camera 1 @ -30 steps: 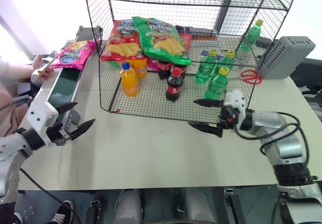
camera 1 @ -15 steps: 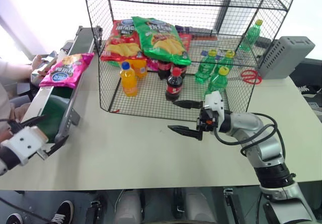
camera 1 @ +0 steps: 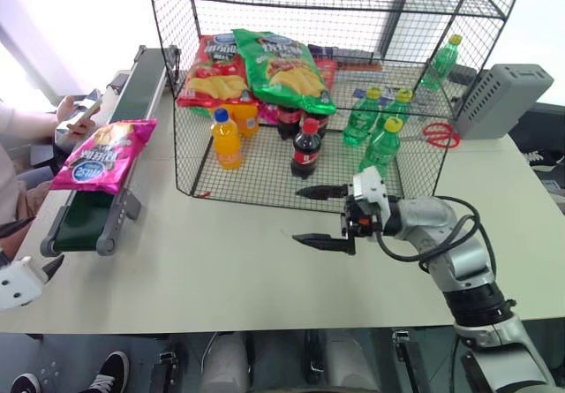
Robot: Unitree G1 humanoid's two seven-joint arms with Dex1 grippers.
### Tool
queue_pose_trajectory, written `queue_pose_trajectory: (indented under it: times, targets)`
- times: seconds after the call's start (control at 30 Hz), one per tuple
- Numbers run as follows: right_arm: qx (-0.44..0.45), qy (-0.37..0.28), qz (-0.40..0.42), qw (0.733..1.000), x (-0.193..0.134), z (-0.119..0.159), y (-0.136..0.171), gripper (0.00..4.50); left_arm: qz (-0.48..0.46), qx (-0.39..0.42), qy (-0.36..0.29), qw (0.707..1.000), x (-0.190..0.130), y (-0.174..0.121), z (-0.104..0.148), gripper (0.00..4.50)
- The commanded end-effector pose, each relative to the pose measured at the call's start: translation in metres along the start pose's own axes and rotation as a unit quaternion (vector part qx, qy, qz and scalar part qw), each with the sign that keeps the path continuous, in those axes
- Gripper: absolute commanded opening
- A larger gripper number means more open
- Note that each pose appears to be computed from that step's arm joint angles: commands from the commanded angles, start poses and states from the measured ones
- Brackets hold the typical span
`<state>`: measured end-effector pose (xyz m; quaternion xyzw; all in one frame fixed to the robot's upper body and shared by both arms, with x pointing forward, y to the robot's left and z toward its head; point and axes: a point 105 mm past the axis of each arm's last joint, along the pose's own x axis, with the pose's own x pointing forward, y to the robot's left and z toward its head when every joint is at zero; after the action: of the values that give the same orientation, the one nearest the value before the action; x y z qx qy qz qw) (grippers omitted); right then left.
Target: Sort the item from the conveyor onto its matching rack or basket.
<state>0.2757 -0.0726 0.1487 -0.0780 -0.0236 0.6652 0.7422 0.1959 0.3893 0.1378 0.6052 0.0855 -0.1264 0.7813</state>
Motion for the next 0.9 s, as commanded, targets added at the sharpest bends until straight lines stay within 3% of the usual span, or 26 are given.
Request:
queue_pose_trajectory:
  times: [0.03,0.63,0.73,0.9]
  targets:
    - [-0.02,-0.014,0.016,1.0,0.002,0.013,0.004,4.44,0.021,0.022,0.002,1.0,-0.002,0.014,-0.001,4.41]
    - [-0.037,0.004,-0.017,0.999,-0.01,0.012,-0.006,4.44,0.018,-0.002,-0.022,1.0,0.026,0.005,0.007,4.41]
    - [-0.042,0.007,-0.027,0.999,-0.013,0.012,-0.009,4.5,0.012,-0.011,-0.032,0.999,0.028,0.005,0.01,3.57]
    - [-0.049,0.01,-0.038,0.998,-0.015,0.011,-0.013,4.5,0.025,-0.034,-0.05,0.998,0.032,0.013,0.018,1.03]
